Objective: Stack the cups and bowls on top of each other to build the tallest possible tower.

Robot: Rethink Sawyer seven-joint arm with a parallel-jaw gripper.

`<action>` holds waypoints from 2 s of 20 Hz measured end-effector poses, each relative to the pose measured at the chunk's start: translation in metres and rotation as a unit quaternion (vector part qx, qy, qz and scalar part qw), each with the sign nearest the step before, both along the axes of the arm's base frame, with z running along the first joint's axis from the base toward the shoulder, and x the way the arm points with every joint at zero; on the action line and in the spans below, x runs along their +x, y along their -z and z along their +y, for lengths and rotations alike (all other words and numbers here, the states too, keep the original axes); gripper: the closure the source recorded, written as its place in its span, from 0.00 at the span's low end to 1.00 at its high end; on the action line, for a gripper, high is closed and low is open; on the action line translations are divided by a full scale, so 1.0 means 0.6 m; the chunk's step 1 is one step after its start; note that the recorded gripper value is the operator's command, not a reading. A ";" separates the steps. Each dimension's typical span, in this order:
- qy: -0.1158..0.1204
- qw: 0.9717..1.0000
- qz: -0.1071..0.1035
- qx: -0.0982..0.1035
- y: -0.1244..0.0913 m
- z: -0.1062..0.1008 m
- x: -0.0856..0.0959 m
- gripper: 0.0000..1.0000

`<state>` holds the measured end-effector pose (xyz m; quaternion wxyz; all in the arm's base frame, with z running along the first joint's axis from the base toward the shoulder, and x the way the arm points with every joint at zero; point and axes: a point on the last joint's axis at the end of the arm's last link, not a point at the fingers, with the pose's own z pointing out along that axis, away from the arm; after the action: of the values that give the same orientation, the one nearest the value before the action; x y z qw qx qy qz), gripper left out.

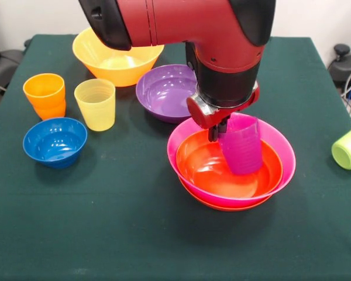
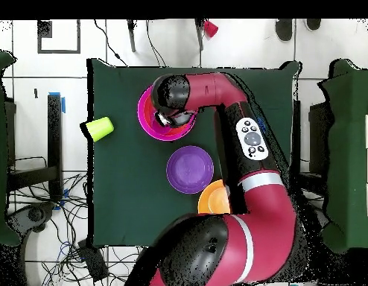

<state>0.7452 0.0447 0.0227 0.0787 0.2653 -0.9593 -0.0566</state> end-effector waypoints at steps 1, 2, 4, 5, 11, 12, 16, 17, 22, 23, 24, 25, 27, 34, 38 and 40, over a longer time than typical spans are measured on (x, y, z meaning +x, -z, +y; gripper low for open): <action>0.000 1.000 0.002 -0.001 0.000 0.000 0.000 1.00; -0.001 1.000 0.004 -0.004 -0.001 0.000 -0.001 1.00; -0.001 1.000 0.006 -0.007 -0.001 -0.002 -0.001 1.00; 0.000 1.000 0.006 -0.008 -0.001 -0.003 0.000 1.00; 0.001 1.000 0.006 -0.011 -0.002 -0.008 0.000 1.00; 0.002 1.000 0.006 -0.011 -0.003 -0.009 0.001 1.00; 0.005 1.000 0.009 -0.009 -0.009 -0.012 0.002 1.00; 0.006 1.000 0.011 -0.009 -0.011 -0.013 0.002 1.00; 0.008 1.000 0.018 -0.010 -0.021 -0.019 0.002 1.00; 0.009 1.000 0.018 -0.010 -0.023 -0.020 0.003 1.00; 0.010 1.000 0.015 -0.011 -0.025 -0.022 0.008 1.00; 0.011 1.000 0.014 -0.011 -0.026 -0.023 0.009 1.00; 0.013 1.000 0.010 -0.012 -0.030 -0.026 0.015 1.00; 0.017 1.000 0.001 -0.014 -0.048 -0.033 0.025 1.00; 0.017 1.000 0.001 -0.013 -0.049 -0.033 0.026 1.00; 0.017 1.000 0.001 -0.013 -0.048 -0.033 0.025 1.00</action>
<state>0.7603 0.0249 0.0513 0.0822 0.2476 -0.9643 -0.0458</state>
